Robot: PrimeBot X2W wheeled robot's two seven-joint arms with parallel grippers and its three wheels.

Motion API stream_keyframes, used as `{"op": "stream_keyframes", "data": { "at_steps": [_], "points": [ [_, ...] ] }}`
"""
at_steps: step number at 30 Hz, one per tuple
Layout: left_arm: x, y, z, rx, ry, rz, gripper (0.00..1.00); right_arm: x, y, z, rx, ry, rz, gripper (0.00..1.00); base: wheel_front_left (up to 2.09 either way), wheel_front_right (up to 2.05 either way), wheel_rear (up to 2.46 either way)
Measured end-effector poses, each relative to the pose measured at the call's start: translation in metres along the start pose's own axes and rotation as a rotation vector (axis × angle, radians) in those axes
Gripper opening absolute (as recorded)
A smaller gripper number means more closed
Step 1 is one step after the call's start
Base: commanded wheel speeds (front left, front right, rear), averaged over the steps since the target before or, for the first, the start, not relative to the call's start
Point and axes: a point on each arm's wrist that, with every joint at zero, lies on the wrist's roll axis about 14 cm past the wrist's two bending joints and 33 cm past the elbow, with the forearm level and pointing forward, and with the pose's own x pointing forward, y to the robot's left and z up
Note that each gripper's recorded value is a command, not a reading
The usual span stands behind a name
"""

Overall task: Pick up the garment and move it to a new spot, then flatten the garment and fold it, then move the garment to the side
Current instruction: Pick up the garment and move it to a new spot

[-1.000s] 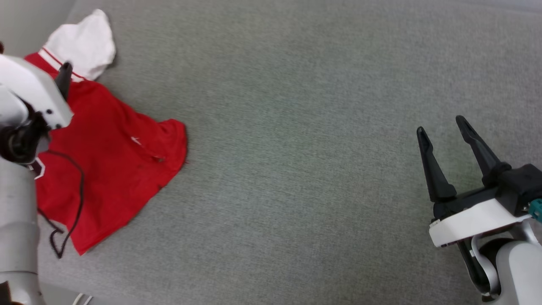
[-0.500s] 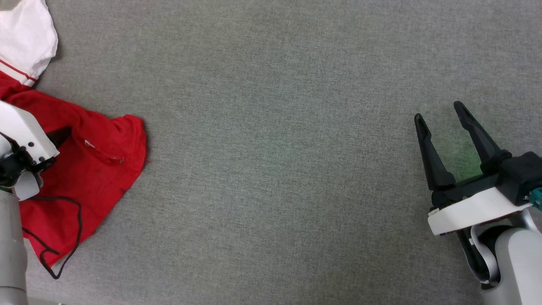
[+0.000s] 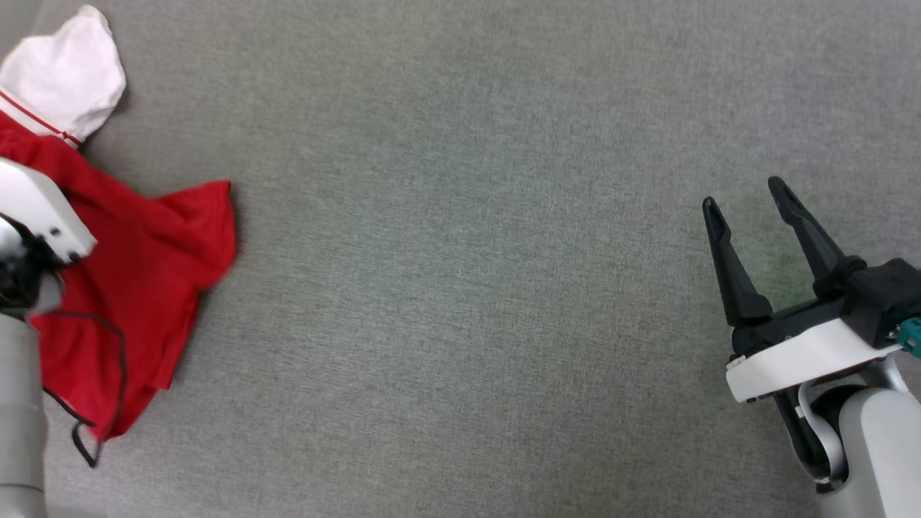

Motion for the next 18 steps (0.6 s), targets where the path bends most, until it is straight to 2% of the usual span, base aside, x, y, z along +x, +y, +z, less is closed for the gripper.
{"op": "stream_keyframes", "data": {
  "at_steps": [9,14,18],
  "points": [
    [-0.075,-0.005,0.126,0.108,-0.566,0.001,0.00,-0.016,0.013,0.031,0.008,-0.060,-0.008,1.00,0.00,0.00,0.00],
    [-0.128,-0.024,0.171,0.151,-0.818,-0.065,0.00,-0.031,0.021,0.048,0.014,-0.092,-0.022,1.00,0.00,0.00,0.00],
    [-0.168,-0.057,0.196,0.157,-0.978,-0.163,0.00,-0.048,0.019,0.060,0.014,-0.118,-0.052,1.00,0.00,0.00,0.00]
  ]
}}
